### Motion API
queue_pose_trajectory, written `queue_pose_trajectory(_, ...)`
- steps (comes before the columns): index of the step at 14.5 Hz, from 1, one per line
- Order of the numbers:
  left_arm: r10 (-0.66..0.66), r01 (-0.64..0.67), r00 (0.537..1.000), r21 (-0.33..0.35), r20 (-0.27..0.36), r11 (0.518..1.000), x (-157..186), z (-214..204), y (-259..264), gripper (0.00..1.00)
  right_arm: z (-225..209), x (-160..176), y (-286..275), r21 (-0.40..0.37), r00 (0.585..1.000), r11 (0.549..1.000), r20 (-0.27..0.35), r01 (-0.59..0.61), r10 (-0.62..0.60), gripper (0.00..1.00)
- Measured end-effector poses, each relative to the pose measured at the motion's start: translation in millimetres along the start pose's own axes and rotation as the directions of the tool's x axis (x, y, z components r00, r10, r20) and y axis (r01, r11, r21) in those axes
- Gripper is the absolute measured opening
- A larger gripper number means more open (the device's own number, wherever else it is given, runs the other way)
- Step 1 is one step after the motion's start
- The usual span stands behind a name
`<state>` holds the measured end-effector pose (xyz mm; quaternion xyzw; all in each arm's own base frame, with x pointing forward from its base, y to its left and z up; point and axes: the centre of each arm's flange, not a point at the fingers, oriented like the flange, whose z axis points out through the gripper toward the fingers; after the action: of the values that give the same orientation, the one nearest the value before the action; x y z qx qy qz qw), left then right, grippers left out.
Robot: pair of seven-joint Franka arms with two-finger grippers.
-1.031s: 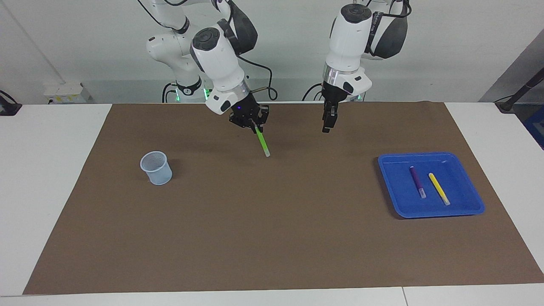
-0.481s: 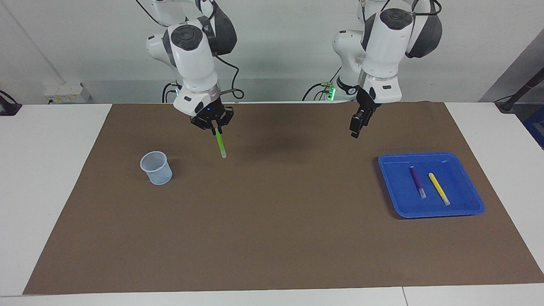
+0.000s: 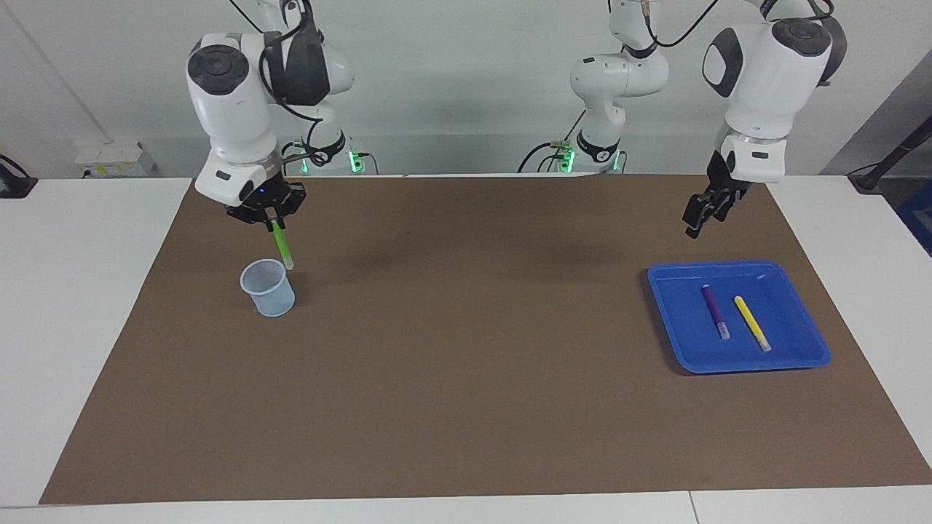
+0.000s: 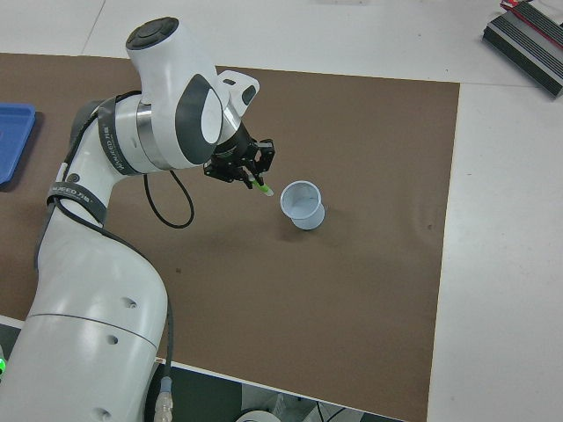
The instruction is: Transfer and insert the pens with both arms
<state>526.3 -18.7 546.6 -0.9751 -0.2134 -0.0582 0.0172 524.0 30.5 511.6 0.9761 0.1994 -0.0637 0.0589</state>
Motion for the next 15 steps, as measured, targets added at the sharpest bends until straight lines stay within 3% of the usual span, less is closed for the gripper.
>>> queue_pose_trajectory(1, 0.036, -0.036, 0.999, 0.003, 0.000, 0.999, 4.2, 0.6, -8.7, 0.71, 1.1, -2.9, 12.0, -0.002, 1.000, 1.000, -0.009, 0.013, -0.013, 0.19)
queue_pose_trajectory(8, 0.236, -0.236, 0.972, 0.018, 0.005, 0.971, 31.6, 4.5, -78.0, 0.70, 23.9, -4.4, 41.4, -0.031, 0.994, 0.997, -0.078, 0.075, -0.077, 0.19)
queue_pose_trajectory(11, 0.326, -0.325, 0.946, 0.023, 0.002, 0.945, 39.3, 10.8, -104.8, 0.70, 51.5, -10.3, 52.8, -0.025, 0.994, 0.997, -0.076, 0.074, -0.075, 0.19)
queue_pose_trajectory(15, 0.359, -0.359, 0.933, 0.023, -0.014, 0.933, 41.2, 31.6, -102.5, 0.70, 61.3, -11.4, 50.0, -0.019, 0.995, 0.997, -0.067, 0.077, -0.078, 0.19)
